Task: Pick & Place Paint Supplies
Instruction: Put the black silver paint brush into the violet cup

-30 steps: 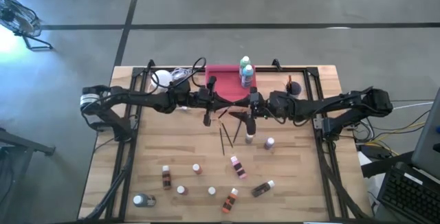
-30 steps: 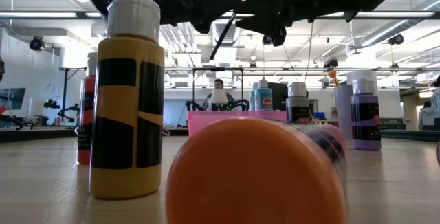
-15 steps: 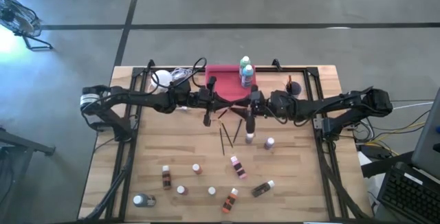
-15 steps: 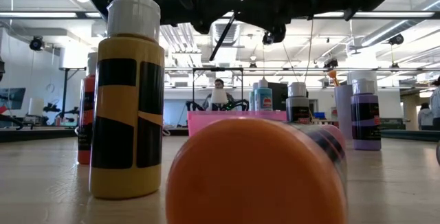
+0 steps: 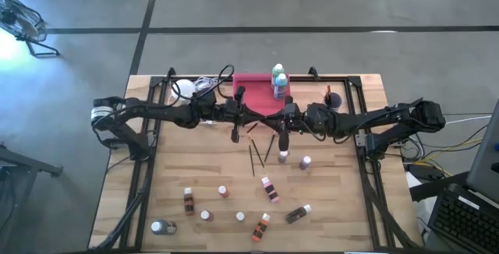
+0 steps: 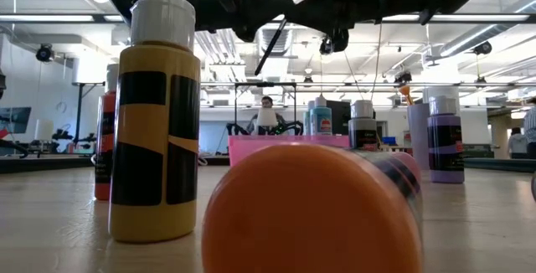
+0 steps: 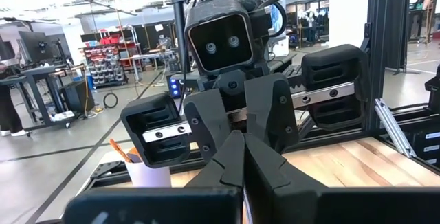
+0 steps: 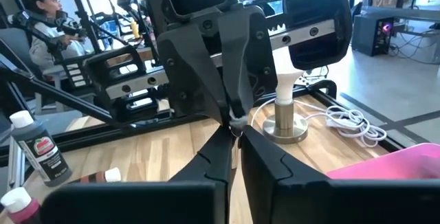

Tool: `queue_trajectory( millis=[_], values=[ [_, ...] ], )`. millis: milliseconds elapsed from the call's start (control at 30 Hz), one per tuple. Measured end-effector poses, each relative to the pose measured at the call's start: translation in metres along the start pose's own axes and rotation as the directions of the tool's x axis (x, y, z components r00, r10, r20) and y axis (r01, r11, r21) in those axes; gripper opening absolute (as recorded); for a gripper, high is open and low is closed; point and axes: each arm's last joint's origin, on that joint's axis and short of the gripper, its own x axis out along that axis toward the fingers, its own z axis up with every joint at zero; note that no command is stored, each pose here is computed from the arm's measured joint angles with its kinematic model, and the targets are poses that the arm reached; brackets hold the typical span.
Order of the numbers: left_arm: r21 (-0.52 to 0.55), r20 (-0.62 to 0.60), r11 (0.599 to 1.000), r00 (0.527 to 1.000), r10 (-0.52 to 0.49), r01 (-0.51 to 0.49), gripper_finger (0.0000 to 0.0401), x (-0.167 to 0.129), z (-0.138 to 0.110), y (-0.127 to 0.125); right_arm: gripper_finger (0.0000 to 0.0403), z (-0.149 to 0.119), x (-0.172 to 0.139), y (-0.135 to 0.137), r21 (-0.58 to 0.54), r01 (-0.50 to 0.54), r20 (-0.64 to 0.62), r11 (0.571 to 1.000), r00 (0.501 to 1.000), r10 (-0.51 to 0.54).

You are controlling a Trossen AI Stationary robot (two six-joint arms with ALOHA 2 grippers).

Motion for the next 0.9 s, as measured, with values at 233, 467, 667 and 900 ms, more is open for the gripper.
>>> queue_trajectory(
  millis=[233,467,667,900],
  values=[
    [-0.034,-0.001,0.999,1.000,0.001,-0.001,0.0003,0.000,0.000,0.000,0.0014,0.000,0.000,0.000,0.005,0.000,-0.001,1.000,1.000,0.000],
    [-0.041,-0.008,0.999,1.000,0.012,-0.012,0.0056,0.000,0.000,0.000,0.0014,0.000,0.000,0.000,0.007,0.001,-0.004,1.000,1.000,-0.001],
    [-0.042,-0.012,0.999,1.000,0.013,-0.013,0.0158,-0.001,0.001,0.000,0.0014,0.000,-0.001,0.000,0.007,0.002,-0.004,1.000,1.000,-0.002],
    [0.006,-0.090,0.998,0.994,0.056,-0.055,0.0224,-0.015,0.015,0.002,0.0013,0.008,-0.017,0.000,0.009,0.017,-0.072,1.000,0.997,-0.016]
  ],
)
